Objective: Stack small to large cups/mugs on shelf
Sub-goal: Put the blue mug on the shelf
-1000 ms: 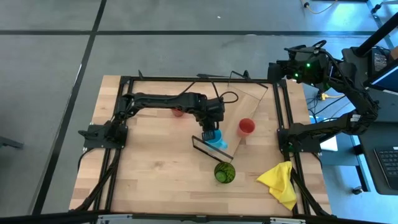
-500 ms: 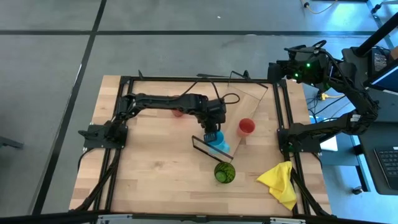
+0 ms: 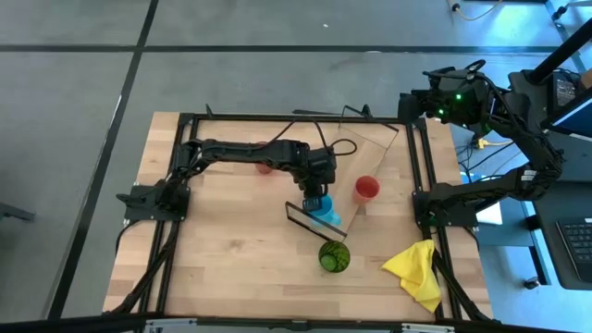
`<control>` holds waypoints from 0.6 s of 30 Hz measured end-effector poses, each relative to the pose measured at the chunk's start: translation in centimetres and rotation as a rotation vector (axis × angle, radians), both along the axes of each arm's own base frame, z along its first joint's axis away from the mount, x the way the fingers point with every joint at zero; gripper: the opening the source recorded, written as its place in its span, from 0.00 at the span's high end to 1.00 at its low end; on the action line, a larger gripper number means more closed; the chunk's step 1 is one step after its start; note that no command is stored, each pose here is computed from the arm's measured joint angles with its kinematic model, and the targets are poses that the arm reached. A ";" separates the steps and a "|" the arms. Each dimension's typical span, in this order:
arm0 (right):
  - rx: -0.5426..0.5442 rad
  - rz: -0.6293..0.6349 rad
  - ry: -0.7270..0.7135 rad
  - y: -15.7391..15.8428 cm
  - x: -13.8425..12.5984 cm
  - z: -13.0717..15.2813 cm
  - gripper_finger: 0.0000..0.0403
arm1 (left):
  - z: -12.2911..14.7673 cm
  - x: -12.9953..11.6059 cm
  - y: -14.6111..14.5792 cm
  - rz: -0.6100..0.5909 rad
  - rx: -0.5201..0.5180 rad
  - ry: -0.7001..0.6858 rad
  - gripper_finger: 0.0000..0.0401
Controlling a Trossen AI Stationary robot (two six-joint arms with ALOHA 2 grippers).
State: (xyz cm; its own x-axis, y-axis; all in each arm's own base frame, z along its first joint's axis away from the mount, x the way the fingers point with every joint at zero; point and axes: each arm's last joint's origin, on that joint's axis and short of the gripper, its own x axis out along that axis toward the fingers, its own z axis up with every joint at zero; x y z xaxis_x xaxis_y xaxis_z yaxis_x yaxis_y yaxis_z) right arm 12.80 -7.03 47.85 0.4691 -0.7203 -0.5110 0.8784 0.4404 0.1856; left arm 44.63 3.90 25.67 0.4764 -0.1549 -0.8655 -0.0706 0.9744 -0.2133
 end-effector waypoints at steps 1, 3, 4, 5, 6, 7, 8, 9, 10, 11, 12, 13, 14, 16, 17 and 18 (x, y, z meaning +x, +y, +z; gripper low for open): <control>0.000 0.000 0.000 0.0 0.0 0.0 0.56 | 0.0 0.0 0.0 0.000 -0.001 0.000 0.95; 0.000 0.000 0.000 0.0 0.0 0.0 0.56 | 0.0 0.0 0.0 0.000 -0.002 0.000 0.93; 0.000 0.000 0.000 0.0 0.0 0.0 0.56 | 0.0 0.0 0.1 0.001 -0.002 0.000 0.93; 0.000 0.000 0.000 0.0 0.0 0.0 0.56 | 0.0 0.0 0.1 0.002 -0.002 0.000 0.92; 0.000 0.001 0.000 0.0 0.0 0.0 0.56 | 0.0 0.0 0.1 0.003 0.000 0.000 0.91; 0.000 0.000 0.001 0.0 0.0 0.0 0.56 | 0.0 0.0 0.2 0.005 0.004 0.000 0.91; 0.000 0.001 0.001 0.0 0.0 0.0 0.56 | 0.0 0.0 0.2 0.008 0.006 0.001 0.90; 0.000 0.001 0.001 0.0 0.0 0.0 0.56 | 0.0 0.0 0.3 0.009 0.004 0.001 0.90; -0.001 0.001 0.001 0.0 0.0 0.0 0.56 | 0.0 0.0 0.5 0.010 -0.003 0.000 0.89; -0.002 0.002 0.002 0.0 0.0 0.0 0.56 | 0.0 -0.1 0.6 0.006 -0.019 -0.002 0.89; -0.002 0.003 0.003 0.0 0.0 0.0 0.56 | 0.0 -0.1 0.7 -0.003 -0.045 -0.004 0.89; -0.003 0.003 0.004 0.0 0.0 0.0 0.56 | 0.0 -0.1 0.9 -0.009 -0.067 -0.005 0.89; -0.003 0.003 0.004 0.0 0.0 0.0 0.56 | 0.0 -0.1 0.9 -0.007 -0.077 -0.004 0.90; -0.003 0.003 0.005 0.0 0.0 0.0 0.56 | -0.2 0.0 1.0 -0.004 -0.080 0.002 0.90; -0.003 0.003 0.005 0.0 0.0 0.0 0.56 | -0.4 0.0 1.1 0.003 -0.084 0.014 0.90; -0.003 0.003 0.005 0.0 0.0 0.0 0.56 | -0.5 -0.1 1.2 0.007 -0.090 0.022 0.90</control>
